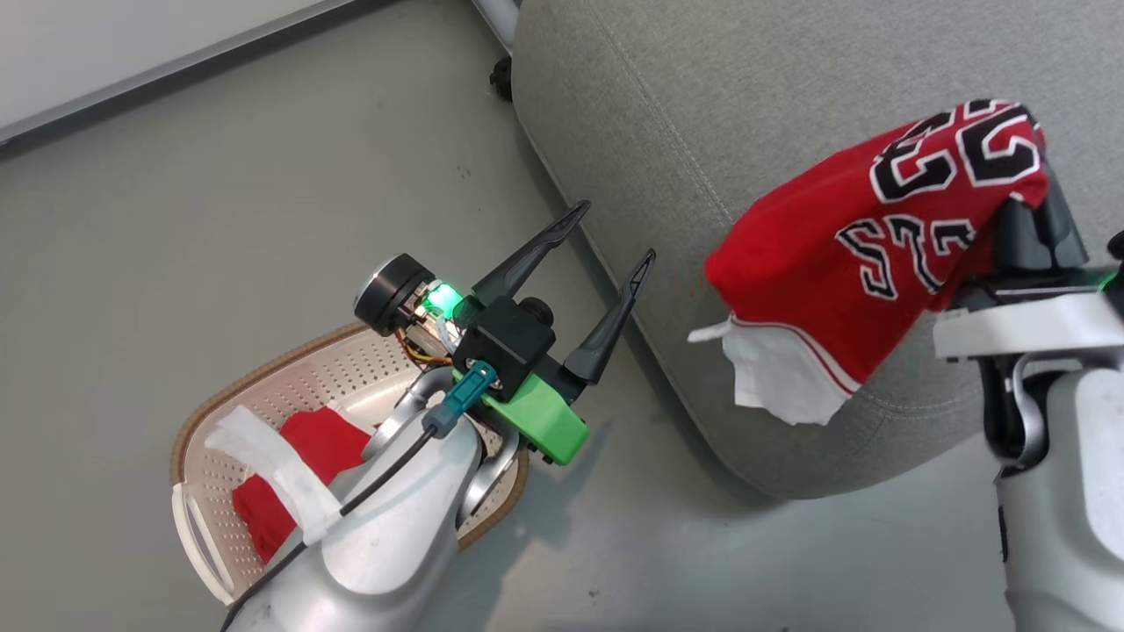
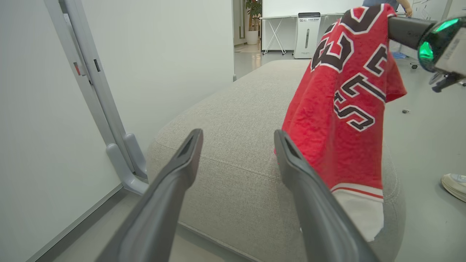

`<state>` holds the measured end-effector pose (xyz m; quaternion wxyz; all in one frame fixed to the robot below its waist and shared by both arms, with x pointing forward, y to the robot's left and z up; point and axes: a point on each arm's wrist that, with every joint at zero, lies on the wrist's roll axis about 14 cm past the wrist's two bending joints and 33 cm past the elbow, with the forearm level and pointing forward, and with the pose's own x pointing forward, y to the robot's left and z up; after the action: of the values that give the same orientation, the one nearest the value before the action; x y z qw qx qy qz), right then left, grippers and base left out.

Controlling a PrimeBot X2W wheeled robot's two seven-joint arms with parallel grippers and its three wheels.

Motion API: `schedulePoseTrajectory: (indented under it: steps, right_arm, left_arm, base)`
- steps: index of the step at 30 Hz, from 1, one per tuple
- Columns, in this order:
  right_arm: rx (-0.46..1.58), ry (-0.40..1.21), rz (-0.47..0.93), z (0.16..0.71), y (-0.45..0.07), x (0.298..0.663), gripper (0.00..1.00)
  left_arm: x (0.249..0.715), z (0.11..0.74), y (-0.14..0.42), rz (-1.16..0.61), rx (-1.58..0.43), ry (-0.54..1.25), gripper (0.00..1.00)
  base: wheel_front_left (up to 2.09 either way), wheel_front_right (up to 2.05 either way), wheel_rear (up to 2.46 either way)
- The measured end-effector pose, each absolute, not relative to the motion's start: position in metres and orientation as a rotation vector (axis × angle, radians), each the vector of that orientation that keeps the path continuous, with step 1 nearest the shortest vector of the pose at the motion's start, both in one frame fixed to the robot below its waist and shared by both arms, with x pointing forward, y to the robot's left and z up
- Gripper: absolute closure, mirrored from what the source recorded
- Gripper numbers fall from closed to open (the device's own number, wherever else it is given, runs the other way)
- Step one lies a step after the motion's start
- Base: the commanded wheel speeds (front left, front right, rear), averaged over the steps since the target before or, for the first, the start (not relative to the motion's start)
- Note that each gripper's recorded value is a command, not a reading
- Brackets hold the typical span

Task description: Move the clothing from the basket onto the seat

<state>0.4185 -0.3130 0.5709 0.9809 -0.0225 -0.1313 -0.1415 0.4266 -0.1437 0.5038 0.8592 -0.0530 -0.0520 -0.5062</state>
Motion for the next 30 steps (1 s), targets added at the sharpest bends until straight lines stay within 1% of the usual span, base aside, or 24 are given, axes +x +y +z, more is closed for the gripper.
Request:
schedulePoseTrajectory:
  steps: [11, 18, 24, 27, 30]
  right_arm:
    - [-0.164, -0.474, -0.297, 0.647, -0.343, 0.492, 1.0]
    - [-0.245, -0.55, -0.303, 0.672, -0.357, 0.542, 1.0]
    - [-0.284, -0.547, -0.303, 0.667, -0.365, 0.583, 1.0]
    - [-0.285, -0.52, -0.317, 0.653, -0.373, 0.598, 1.0]
    - [-0.29, -0.453, -0.313, 0.625, -0.375, 0.612, 1.0]
  left_arm:
    - [0.458, 0.466, -0.136, -1.04, -0.107, -0.066, 0.0]
    - [0.477, 0.426, -0.13, -1.025, -0.115, -0.012, 0.0]
    - [0.486, 0.391, -0.125, -1.012, -0.135, 0.04, 0.0]
    - [0.489, 0.377, -0.122, -1.004, -0.145, 0.066, 0.0]
    - [0.491, 0.364, -0.118, -0.991, -0.151, 0.088, 0.0]
  base:
    - [0.0, 0.0, 0.0]
    - [0.0, 0.0, 0.0]
    - [0.0, 0.0, 0.0]
    - [0.0, 0.0, 0.0]
    - [0.0, 0.0, 0.0]
